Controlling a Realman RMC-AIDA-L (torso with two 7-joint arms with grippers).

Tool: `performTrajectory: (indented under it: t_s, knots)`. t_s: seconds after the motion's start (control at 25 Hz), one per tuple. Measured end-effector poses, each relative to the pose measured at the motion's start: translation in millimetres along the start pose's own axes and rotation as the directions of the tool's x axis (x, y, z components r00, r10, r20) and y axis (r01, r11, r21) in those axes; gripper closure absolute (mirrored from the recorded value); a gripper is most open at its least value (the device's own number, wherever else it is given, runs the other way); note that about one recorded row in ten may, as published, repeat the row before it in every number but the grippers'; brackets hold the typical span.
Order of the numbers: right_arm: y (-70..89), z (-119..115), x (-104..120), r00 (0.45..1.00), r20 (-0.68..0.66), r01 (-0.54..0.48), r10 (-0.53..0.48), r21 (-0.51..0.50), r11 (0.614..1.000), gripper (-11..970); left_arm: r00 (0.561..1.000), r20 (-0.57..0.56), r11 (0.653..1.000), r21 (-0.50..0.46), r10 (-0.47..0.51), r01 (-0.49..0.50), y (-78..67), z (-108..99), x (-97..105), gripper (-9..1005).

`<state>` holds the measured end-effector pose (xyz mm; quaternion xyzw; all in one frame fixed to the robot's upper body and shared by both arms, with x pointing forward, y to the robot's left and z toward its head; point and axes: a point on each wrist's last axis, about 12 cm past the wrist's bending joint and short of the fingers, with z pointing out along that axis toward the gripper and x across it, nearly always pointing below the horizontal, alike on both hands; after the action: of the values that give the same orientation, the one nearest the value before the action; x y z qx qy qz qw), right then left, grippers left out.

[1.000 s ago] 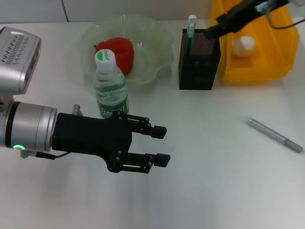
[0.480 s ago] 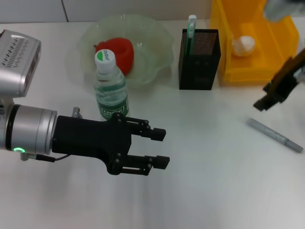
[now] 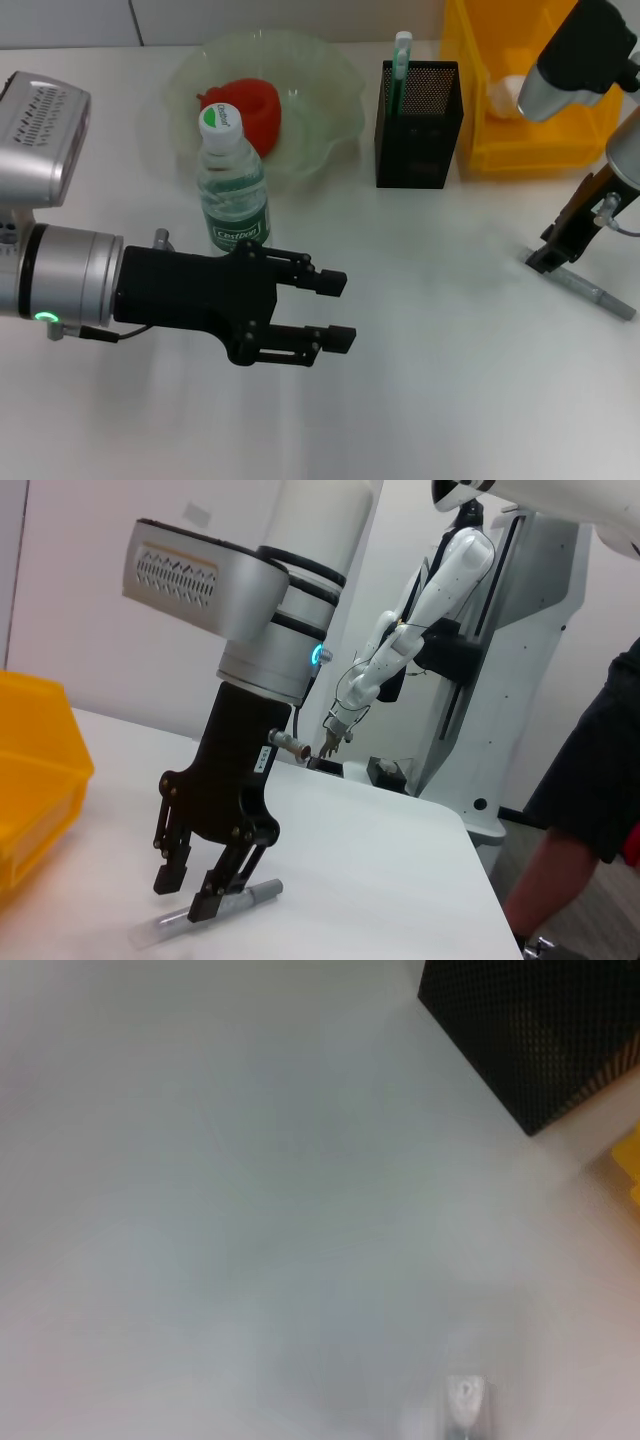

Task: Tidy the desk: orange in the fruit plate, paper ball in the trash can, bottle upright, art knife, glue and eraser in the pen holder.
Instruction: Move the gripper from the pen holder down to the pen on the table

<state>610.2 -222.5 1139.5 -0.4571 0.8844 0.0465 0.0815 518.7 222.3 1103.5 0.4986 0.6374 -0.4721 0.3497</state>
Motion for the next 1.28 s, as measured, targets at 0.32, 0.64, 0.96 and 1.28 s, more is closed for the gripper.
performTrajectory:
  t_s: [0.32, 0.64, 0.96, 1.28]
  knots:
    - [0.2, 11.9, 2.4, 1.000, -0.009, -0.009, 0.009, -0.002, 1.000, 569, 1.000, 0.001, 1.000, -0.002, -0.008, 0.008, 0.0, 0.0, 1.4, 402]
    - [1.7, 14.6, 3.4, 1.000, 0.006, -0.018, 0.018, -0.017, 1.000, 806, 1.000, 0.002, 1.000, -0.002, -0.008, 0.008, 0.1, 0.0, 1.4, 402]
    - [-0.2, -1.4, 7.1, 0.998, 0.062, -0.031, 0.032, -0.008, 0.999, 865, 1.000, 0.003, 1.000, -0.002, -0.007, 0.007, 0.1, -0.6, 1.1, 403]
    - [1.6, -22.9, 11.1, 0.993, 0.119, -0.022, 0.021, 0.008, 1.000, 935, 1.000, 0.006, 1.000, 0.002, -0.008, 0.008, -0.4, -0.6, 0.8, 402]
